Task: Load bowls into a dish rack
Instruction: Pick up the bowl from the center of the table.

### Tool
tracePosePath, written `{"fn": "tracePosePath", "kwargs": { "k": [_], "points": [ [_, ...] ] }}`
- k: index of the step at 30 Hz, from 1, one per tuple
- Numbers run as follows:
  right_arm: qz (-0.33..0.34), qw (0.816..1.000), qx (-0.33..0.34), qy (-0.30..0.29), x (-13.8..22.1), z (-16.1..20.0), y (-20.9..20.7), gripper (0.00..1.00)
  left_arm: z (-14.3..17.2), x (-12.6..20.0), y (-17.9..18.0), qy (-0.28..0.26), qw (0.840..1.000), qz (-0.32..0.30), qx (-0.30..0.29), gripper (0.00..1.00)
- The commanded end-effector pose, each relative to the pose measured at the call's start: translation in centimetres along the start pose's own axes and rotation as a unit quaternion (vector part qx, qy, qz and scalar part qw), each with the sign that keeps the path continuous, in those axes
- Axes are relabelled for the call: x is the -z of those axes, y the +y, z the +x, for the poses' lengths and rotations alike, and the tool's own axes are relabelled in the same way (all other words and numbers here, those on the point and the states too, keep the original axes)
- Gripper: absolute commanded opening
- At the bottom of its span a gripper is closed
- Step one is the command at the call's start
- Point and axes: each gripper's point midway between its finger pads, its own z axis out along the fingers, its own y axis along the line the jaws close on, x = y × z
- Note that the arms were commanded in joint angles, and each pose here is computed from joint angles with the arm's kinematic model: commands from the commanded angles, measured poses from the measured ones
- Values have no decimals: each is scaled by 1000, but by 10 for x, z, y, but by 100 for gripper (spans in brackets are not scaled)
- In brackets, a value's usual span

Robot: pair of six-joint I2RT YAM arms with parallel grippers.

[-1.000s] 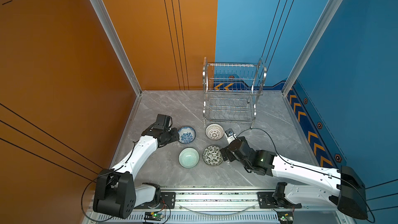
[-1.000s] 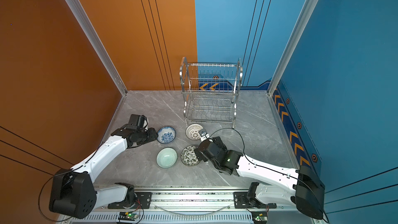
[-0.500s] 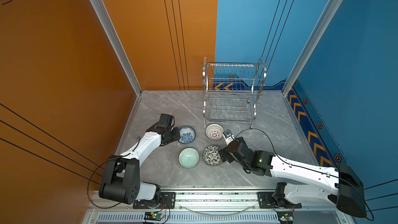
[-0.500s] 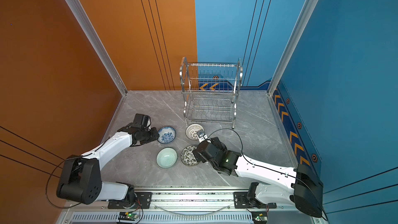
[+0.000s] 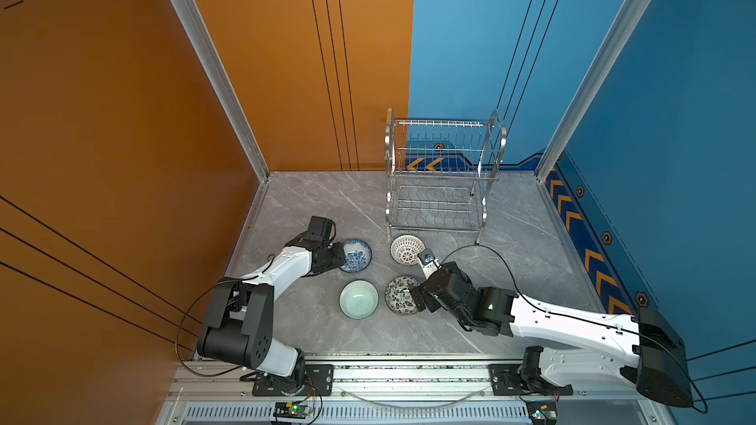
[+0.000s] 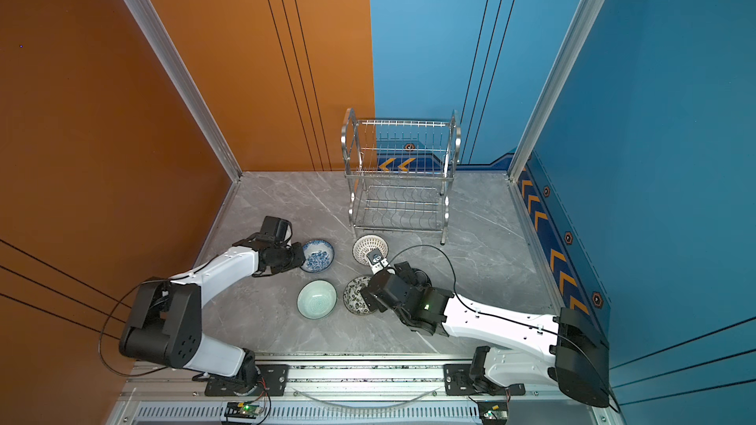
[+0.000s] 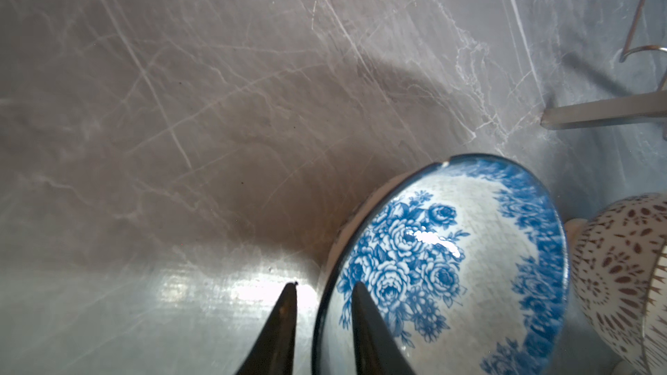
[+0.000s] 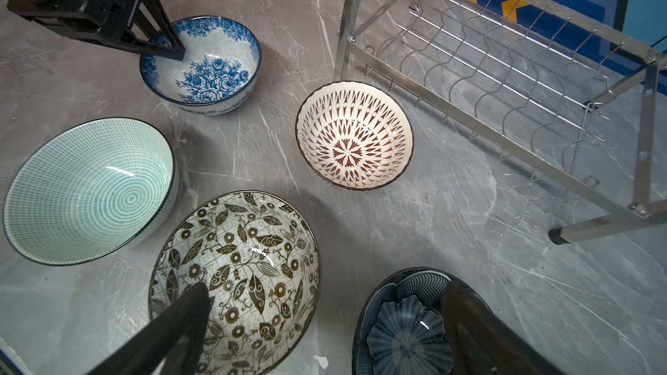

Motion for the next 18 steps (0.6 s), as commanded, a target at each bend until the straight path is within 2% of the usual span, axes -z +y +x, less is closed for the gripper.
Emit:
{"fn": "tracePosePath", "kwargs": {
  "k": [1,12,18],
  "points": [
    [15,1000,4,-4,-1,-8,0,100,7,-8,0,10,1000,5,3,25],
    [15,1000,21,-8,4,-9,6,100,4,-13,-4,9,1000,10,13,14],
    [19,1000,19,-14,4,-8,3,100,-1,-11,-5,0,1000,9,23,3]
  ]
}}
